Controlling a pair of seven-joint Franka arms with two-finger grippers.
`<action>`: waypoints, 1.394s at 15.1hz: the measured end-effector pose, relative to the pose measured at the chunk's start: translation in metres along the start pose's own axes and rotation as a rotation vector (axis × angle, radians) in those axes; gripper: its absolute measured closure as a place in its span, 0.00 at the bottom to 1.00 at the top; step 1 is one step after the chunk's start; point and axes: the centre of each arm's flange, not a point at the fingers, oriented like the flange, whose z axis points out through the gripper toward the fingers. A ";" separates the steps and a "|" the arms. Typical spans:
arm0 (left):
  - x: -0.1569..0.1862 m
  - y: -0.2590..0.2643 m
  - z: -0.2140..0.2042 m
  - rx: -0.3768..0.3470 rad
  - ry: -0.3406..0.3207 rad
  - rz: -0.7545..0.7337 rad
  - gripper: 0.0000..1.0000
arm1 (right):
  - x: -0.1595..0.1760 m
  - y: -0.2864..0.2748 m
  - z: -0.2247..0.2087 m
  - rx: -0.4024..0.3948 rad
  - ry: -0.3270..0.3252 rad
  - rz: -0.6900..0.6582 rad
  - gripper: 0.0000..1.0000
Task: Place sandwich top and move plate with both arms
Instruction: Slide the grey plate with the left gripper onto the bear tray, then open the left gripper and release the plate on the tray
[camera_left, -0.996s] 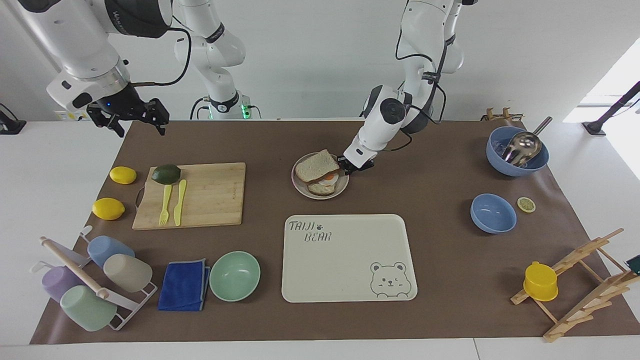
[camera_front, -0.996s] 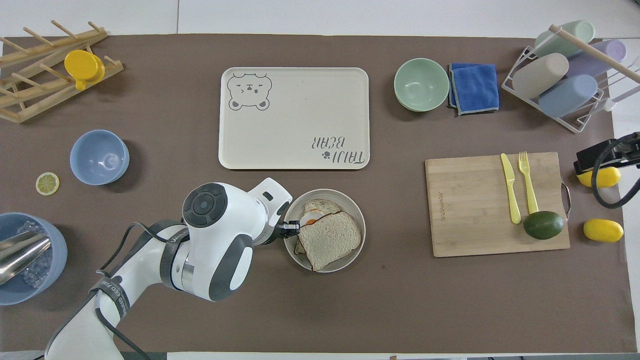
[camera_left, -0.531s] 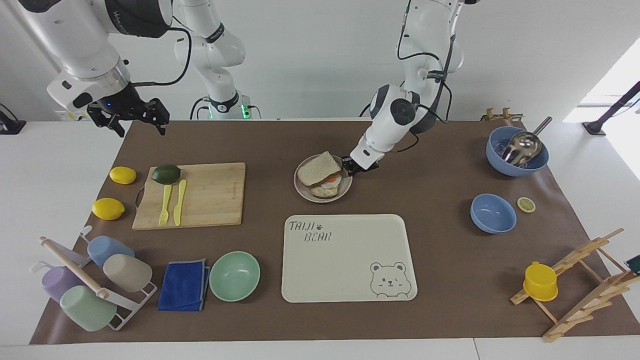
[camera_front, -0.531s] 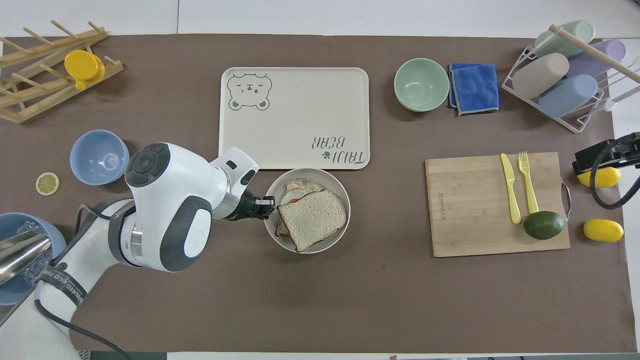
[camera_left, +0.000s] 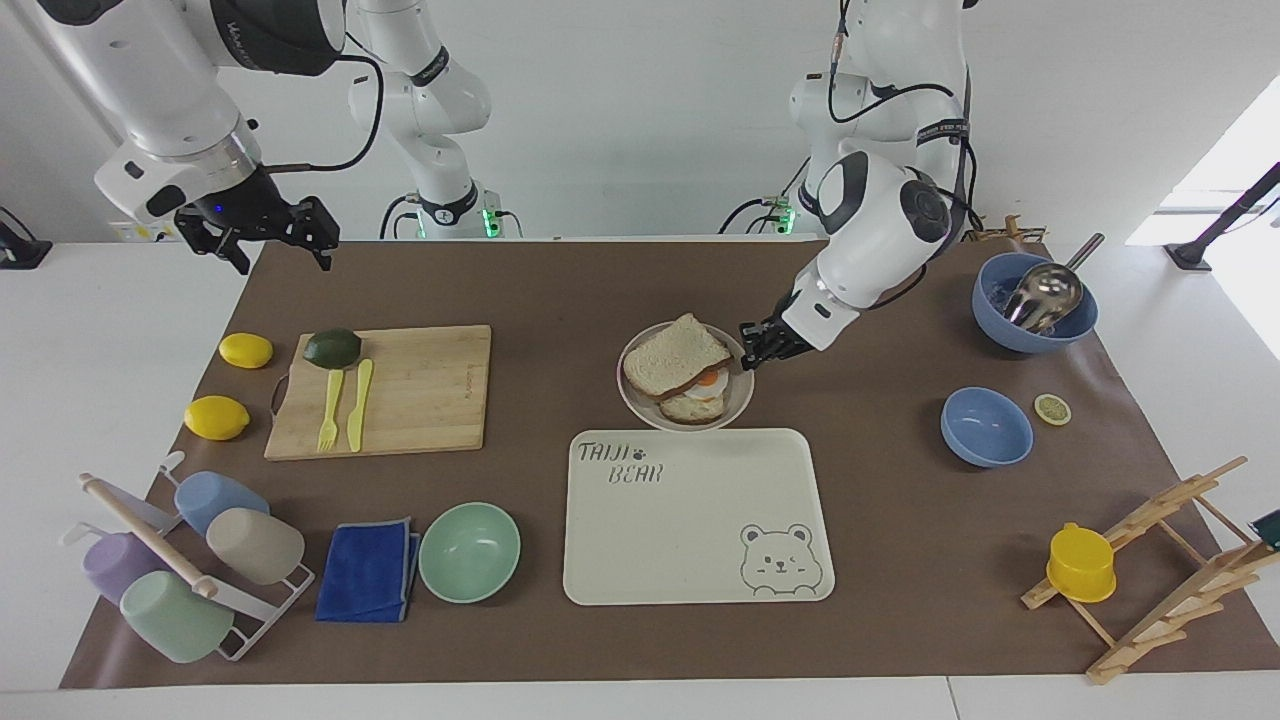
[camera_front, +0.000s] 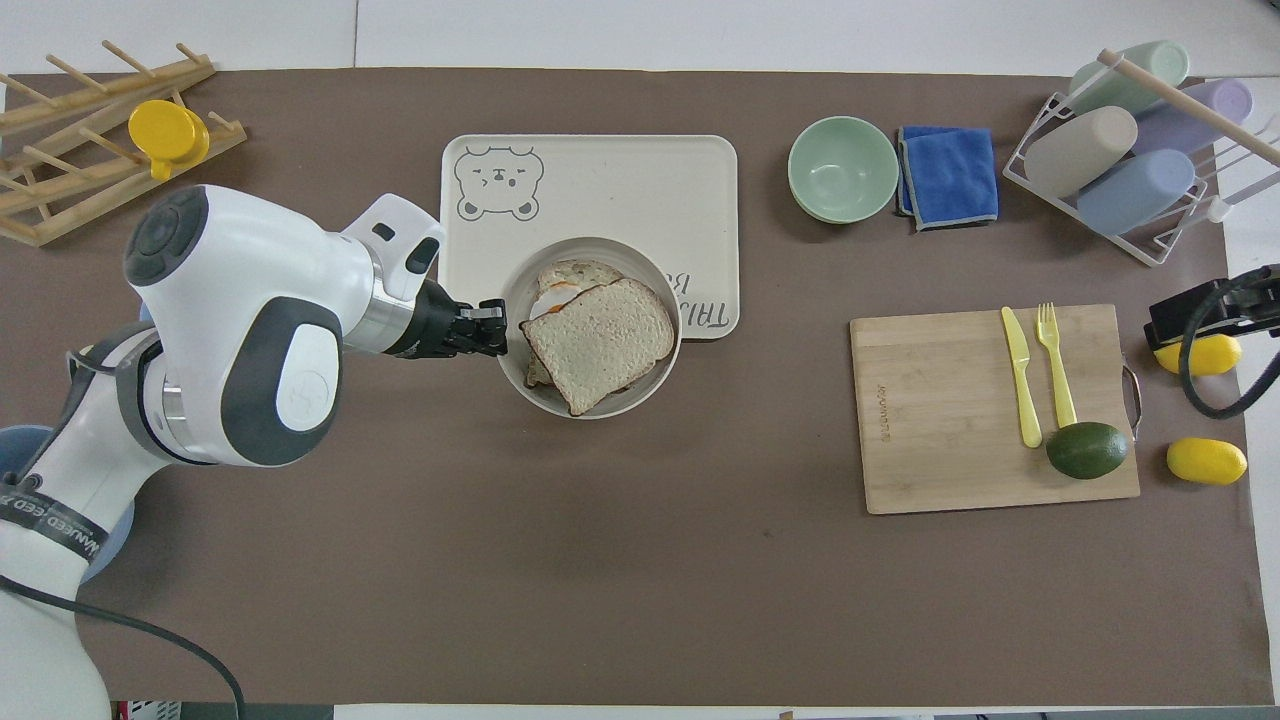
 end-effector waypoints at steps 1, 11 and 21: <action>0.014 -0.001 0.001 -0.006 0.007 -0.008 0.96 | 0.000 0.000 0.000 0.000 0.000 0.000 0.00; 0.122 -0.036 0.071 -0.006 0.027 -0.062 0.96 | 0.000 0.000 0.000 0.000 0.000 0.000 0.00; 0.122 -0.038 0.081 0.009 0.052 -0.046 0.96 | 0.000 0.000 0.000 0.000 0.000 0.000 0.00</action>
